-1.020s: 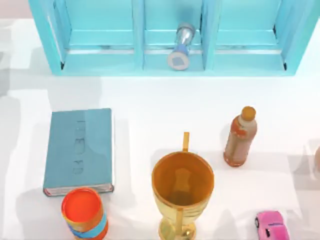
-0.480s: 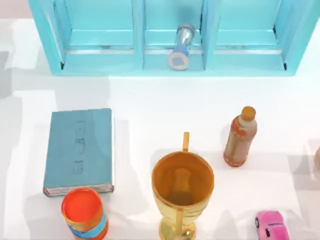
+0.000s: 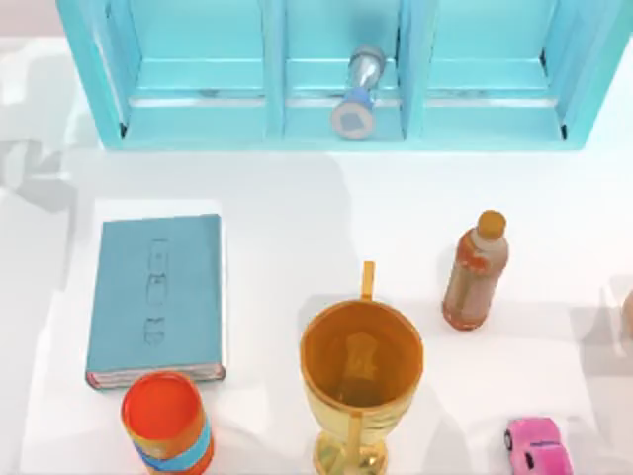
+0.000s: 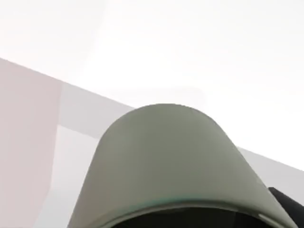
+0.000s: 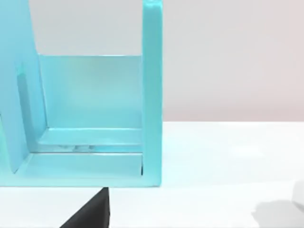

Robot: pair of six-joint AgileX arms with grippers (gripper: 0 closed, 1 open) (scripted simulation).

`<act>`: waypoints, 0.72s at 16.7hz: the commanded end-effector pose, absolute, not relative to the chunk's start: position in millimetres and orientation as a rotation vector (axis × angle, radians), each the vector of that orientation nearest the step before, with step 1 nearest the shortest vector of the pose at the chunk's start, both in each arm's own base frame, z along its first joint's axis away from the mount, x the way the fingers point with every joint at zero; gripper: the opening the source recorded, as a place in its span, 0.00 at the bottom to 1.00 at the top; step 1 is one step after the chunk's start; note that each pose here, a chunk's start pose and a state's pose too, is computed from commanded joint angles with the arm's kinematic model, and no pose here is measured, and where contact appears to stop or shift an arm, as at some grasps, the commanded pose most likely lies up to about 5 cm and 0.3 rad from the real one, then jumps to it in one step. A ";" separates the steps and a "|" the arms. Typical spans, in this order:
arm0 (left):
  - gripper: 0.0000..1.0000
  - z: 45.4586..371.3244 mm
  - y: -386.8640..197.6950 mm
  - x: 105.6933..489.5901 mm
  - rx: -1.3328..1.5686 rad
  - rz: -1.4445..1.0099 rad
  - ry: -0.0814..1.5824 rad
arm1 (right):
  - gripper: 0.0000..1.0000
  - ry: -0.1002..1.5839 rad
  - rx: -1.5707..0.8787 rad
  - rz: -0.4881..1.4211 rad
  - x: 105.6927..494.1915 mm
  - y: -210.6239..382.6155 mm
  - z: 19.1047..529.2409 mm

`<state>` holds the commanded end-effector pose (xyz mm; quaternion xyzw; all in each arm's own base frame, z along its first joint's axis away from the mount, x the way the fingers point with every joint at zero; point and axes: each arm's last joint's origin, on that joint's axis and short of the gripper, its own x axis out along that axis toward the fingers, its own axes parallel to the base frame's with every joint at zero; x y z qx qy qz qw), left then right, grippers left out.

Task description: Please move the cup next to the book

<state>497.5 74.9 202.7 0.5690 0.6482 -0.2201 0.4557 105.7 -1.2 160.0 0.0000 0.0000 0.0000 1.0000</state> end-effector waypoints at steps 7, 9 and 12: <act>0.00 235.2 3.8 399.6 0.644 -0.250 1.600 | 1.00 0.000 0.000 0.000 105.7 -1.2 160.0; 0.00 240.4 -10.8 363.7 0.445 -0.180 1.613 | 1.00 0.000 0.000 0.000 105.7 -1.2 160.0; 0.00 249.0 -25.9 314.5 0.207 -0.109 1.604 | 1.00 0.000 0.000 0.000 105.7 -1.2 160.0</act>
